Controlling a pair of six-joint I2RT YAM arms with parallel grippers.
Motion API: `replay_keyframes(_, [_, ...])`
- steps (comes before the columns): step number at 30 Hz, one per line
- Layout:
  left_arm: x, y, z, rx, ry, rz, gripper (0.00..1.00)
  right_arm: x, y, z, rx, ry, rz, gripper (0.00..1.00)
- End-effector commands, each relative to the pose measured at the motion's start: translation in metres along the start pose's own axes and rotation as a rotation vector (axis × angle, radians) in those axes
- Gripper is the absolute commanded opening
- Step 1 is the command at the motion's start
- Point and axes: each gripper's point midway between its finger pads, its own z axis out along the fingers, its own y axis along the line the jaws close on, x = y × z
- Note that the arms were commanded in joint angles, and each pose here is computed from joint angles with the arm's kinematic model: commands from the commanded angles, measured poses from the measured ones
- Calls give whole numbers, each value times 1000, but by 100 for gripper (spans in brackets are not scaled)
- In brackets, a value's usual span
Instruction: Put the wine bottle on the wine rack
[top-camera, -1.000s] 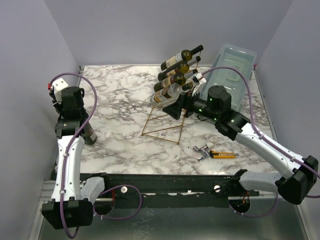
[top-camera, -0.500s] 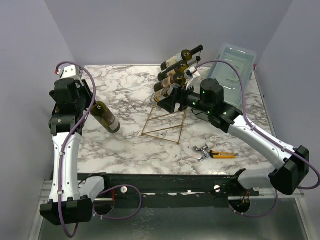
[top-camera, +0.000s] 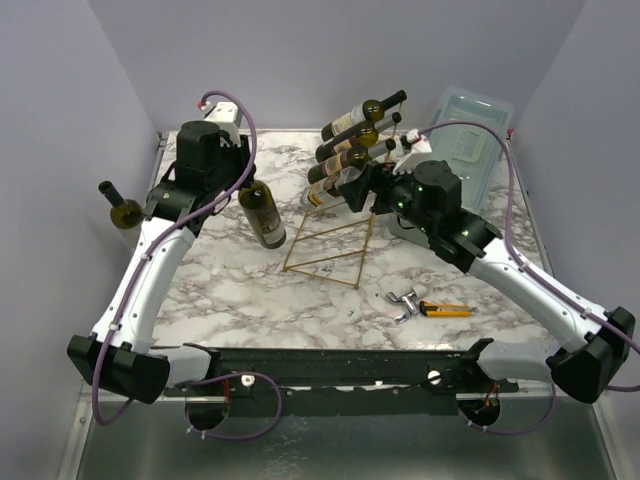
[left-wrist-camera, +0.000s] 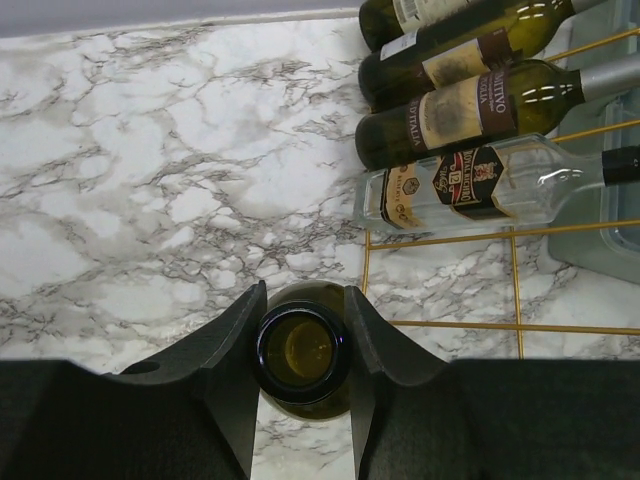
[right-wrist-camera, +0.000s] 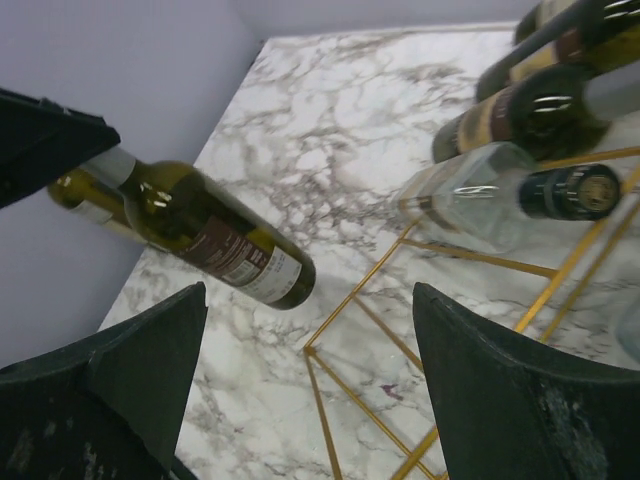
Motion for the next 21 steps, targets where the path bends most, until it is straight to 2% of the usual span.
replay_keyframes(1, [-52, -18, 9, -17, -170, 62, 0, -34, -40, -40, 238, -163, 3, 87])
replay_keyframes(6, [-52, -38, 32, -28, -152, 129, 0, -58, -58, -82, 337, -280, -8, 86])
replay_keyframes(11, [-56, -57, 47, -12, -155, 163, 0, -69, -65, -109, 363, -359, -5, 85])
replay_keyframes(21, [-41, -101, 73, 27, -114, 232, 0, -72, -70, -116, 381, -388, -16, 84])
